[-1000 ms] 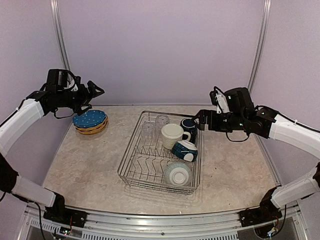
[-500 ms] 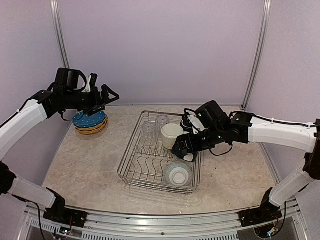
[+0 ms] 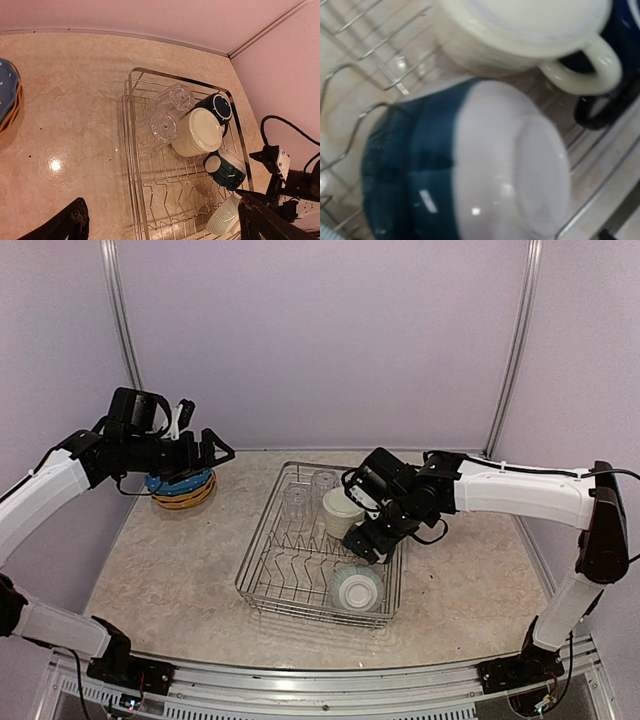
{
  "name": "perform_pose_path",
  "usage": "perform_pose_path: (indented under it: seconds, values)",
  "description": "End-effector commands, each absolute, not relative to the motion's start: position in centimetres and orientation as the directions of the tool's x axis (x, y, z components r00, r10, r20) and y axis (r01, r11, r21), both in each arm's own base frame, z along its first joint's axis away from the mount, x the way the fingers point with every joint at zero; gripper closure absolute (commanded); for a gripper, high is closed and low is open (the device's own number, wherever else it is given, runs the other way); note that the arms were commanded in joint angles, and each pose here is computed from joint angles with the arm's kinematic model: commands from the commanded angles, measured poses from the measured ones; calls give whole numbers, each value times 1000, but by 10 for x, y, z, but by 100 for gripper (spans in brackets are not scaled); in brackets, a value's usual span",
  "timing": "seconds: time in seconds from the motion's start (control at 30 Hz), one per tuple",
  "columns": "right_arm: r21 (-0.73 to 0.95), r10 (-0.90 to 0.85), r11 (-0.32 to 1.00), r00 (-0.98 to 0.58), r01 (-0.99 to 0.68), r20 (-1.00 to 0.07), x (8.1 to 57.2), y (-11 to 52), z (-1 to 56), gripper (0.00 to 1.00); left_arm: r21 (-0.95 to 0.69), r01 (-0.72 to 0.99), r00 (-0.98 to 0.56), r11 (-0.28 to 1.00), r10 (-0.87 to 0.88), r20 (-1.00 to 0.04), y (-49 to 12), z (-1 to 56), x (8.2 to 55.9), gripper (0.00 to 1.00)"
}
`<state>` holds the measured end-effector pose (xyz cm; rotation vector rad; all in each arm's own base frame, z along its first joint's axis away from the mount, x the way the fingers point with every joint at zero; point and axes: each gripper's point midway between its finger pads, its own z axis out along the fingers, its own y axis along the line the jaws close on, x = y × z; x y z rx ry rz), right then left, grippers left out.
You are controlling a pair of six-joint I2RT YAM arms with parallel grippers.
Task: Unload the mixed dishes from the dish rack
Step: Grab the bowl from the dish rack.
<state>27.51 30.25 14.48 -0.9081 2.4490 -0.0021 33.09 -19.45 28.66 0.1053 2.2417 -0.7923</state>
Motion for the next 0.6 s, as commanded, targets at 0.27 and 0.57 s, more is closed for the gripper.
perform_pose_path:
  seconds: [0.27,0.57]
  values:
    - [-236,-762,627,-520,-743,-386,278,325,131,0,-506,305,-709,807,-163,-687,-195,291,332,1]
    - [-290,-799,597,-519,-748,-306,282,319,120,4,-548,297,-723,782,-191,-664,-198,295,325,1]
